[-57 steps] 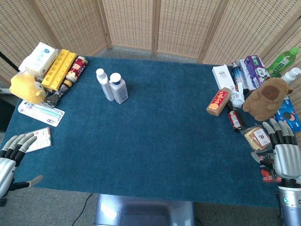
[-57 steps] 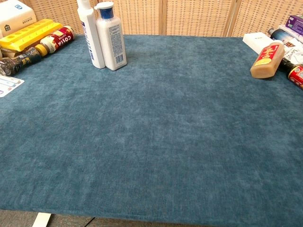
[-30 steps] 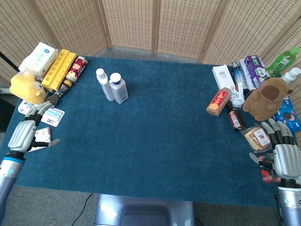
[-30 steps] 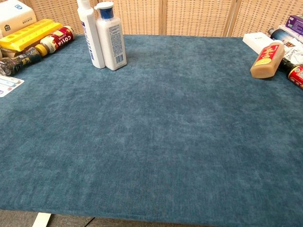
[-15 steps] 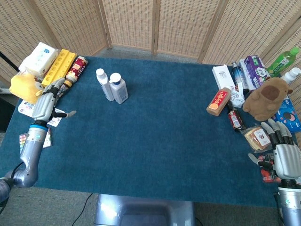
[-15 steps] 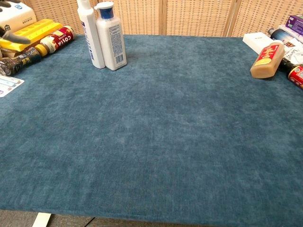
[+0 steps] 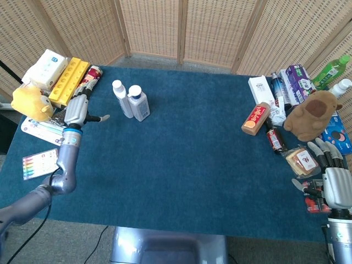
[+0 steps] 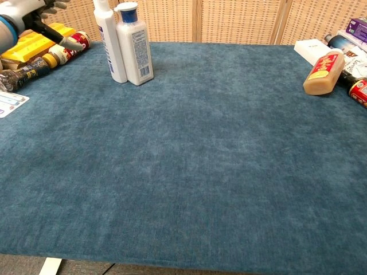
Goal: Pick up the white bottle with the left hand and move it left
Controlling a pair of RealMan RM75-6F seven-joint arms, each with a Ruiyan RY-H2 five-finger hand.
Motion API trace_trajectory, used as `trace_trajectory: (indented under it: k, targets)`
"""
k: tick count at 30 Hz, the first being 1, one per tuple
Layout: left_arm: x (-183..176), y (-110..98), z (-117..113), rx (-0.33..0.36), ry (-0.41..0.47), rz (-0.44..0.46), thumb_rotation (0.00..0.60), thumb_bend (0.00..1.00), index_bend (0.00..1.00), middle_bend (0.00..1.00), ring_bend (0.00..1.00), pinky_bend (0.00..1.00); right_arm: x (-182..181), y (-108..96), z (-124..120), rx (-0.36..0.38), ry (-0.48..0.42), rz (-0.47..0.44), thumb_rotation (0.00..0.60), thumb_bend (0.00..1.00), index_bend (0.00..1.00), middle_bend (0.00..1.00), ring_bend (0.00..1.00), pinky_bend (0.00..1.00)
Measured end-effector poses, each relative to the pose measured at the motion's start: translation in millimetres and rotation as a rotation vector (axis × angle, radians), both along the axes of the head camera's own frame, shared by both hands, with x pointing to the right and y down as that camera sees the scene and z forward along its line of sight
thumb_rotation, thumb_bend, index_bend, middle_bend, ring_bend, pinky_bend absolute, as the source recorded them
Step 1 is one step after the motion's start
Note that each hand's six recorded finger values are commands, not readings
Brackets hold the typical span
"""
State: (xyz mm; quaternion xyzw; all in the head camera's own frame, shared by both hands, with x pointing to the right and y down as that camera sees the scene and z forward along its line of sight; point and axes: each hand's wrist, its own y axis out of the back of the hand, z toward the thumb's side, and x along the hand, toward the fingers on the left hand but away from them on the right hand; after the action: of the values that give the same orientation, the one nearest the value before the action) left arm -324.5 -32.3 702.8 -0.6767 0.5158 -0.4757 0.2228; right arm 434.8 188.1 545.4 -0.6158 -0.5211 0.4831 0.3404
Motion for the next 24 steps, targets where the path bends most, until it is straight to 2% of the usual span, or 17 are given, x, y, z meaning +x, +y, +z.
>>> trace_trajectory:
  k: [14, 24]
  targets:
    - [41, -18, 27, 0.033, 0.081, -0.082, 0.6, 0.0, 0.0, 0.0, 0.0, 0.0, 2, 0, 2, -0.023, -0.01, 0.005, 0.6, 0.0, 0.13, 0.04, 0.0, 0.01]
    - [70, -22, 35, 0.021, 0.109, -0.066, 0.6, 0.0, 0.0, 0.0, 0.0, 0.0, 4, -2, 2, -0.023, -0.01, 0.011, 0.6, 0.0, 0.13, 0.04, 0.0, 0.01]
